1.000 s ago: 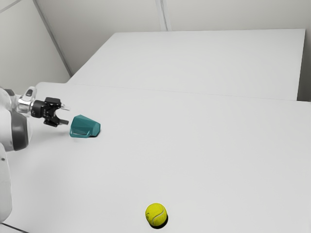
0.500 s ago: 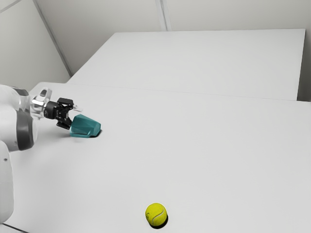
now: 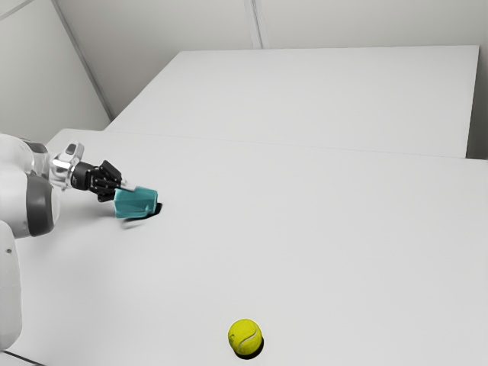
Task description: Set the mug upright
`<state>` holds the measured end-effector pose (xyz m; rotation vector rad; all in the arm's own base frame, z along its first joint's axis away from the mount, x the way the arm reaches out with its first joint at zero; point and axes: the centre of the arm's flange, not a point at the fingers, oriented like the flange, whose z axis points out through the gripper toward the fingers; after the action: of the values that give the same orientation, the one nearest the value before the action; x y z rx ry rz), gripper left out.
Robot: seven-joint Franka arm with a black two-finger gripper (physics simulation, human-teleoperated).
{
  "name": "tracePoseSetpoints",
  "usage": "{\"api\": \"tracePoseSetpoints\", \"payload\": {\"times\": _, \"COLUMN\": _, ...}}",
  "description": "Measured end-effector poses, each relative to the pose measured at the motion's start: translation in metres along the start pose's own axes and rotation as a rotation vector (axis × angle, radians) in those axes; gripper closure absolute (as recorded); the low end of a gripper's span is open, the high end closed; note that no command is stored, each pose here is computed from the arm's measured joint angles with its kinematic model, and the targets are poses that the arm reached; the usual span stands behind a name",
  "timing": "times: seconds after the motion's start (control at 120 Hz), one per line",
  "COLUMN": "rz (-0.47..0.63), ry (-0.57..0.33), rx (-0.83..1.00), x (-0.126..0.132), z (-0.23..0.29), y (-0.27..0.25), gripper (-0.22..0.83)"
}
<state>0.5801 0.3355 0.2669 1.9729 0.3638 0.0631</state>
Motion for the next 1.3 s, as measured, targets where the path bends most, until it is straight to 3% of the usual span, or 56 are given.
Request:
{"api": "tracePoseSetpoints", "payload": {"times": 0.267, "rz": 0.002, "ry": -0.013, "rx": 0.002, "x": 0.002, "z": 0.008, "y": 0.007, "gripper": 0.76}}
{"api": "tracePoseSetpoints", "payload": {"times": 0.5, "rz": 0.090, "ry": -0.024, "rx": 0.041, "x": 0.008, "z": 0.007, "y": 0.067, "gripper": 0.77}}
{"api": "tracePoseSetpoints", "payload": {"times": 0.717, "rz": 0.328, "ry": -0.185, "rx": 0.441, "x": -0.002, "z": 0.061, "y": 0.225, "gripper": 0.78}}
{"api": "tracePoseSetpoints", "payload": {"times": 0.833, "rz": 0.429, "ry": -0.282, "rx": 0.736, "x": -0.012, "z": 0.109, "y": 0.273, "gripper": 0.78}}
{"api": "tracePoseSetpoints", "payload": {"times": 0.992, "rz": 0.439, "ry": -0.315, "rx": 1.053, "x": -0.006, "z": 0.147, "y": 0.239, "gripper": 0.78}}
{"api": "tracePoseSetpoints", "payload": {"times": 1.125, "rz": 0.477, "ry": -0.235, "rx": 1.202, "x": 0.009, "z": 0.157, "y": 0.216, "gripper": 0.78}}
{"api": "tracePoseSetpoints", "payload": {"times": 1.3, "rz": 0.493, "ry": -0.140, "rx": 1.265, "x": 0.017, "z": 0.166, "y": 0.196, "gripper": 0.78}}
